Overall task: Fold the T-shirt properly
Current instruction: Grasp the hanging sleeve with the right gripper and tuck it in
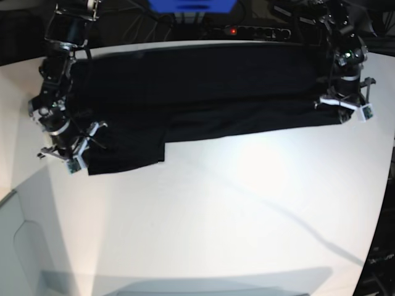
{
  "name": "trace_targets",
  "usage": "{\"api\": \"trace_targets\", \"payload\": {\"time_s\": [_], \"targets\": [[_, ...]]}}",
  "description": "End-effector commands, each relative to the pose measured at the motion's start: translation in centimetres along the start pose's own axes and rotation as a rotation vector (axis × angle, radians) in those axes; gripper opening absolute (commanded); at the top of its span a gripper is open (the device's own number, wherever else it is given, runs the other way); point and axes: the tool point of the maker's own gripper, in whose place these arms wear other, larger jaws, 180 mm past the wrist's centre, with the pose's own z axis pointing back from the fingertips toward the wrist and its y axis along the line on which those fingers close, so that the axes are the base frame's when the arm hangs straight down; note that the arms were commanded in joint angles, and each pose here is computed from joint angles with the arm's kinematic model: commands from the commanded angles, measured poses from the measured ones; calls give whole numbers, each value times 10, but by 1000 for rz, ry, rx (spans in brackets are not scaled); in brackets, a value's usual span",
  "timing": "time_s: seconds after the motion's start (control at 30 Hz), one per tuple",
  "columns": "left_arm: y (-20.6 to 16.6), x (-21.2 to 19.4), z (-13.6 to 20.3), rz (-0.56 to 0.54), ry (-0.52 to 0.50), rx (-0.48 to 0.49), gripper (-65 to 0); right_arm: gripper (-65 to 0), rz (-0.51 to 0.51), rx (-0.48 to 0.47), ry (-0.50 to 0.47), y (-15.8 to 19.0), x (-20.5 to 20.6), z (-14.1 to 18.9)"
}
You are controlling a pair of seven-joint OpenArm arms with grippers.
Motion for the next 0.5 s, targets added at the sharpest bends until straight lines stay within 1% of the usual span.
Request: {"api": "trace_targets", "payload": {"time_s": [0.0,0.13,0.23,0.4,0.47], "targets": [[1,22,4,-15,-69,1,-650,-650,27,-19,-55,-4,15,12],[2,34,13,-29,-104,8,-650,-650,99,-43,-96,8,27,49],[1,41,17,-36,-122,6,-650,-650,126,-45,-103,15,27,67],[4,33,20,-44,-103,13,-650,-650,101,-90,-24,3,-6,85],[6,30,21,-48,-93,14,-650,-650,87,-127,13,-9,-20,94]]}}
